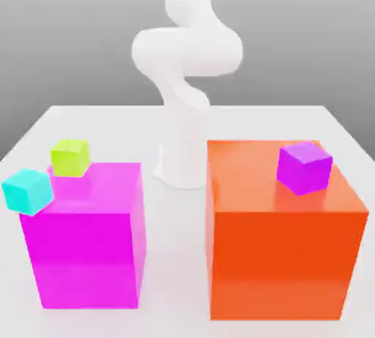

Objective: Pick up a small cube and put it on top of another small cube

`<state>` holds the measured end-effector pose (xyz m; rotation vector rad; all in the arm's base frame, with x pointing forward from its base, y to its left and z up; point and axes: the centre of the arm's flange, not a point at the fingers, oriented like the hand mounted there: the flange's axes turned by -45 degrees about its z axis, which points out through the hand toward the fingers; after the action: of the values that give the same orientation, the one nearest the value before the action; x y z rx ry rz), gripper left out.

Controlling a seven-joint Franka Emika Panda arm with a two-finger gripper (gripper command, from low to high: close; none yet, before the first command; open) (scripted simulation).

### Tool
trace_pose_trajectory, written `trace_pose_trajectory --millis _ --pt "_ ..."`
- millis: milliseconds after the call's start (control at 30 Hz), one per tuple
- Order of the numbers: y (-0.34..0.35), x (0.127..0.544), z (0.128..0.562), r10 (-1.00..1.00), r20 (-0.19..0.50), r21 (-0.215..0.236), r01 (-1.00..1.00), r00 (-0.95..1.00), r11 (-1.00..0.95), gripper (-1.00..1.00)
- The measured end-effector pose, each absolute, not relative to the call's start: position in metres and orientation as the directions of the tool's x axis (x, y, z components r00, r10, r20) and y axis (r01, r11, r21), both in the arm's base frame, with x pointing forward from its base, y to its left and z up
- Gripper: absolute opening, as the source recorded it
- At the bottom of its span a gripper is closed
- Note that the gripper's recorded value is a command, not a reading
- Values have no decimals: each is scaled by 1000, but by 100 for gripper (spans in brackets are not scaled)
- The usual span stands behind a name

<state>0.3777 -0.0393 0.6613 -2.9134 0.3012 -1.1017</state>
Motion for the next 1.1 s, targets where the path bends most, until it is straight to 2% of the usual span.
trace_pose_trajectory --millis 67,167,233,333,500,667,733,900,933,1100 --pt "-79 398 613 -342 587 -130 -331 734 -935 0" --pt "-136 408 544 -551 483 -179 -540 680 -823 0" --pt "-173 405 498 -676 413 -196 -665 611 -721 0" --pt "-224 386 429 -832 306 -200 -823 463 -532 0" --pt "-289 322 318 -981 142 -147 -978 129 -150 0" --pt "-324 220 219 -957 18 -33 -957 -291 290 0" --pt "-322 210 194 -942 5 -8 -942 -337 337 0" --pt "-318 209 144 -940 1 0 -940 -341 341 0" --pt "-318 209 137 -940 1 1 -940 -341 341 -100" --pt "-318 209 137 -940 3 -1 -940 -342 342 -100"
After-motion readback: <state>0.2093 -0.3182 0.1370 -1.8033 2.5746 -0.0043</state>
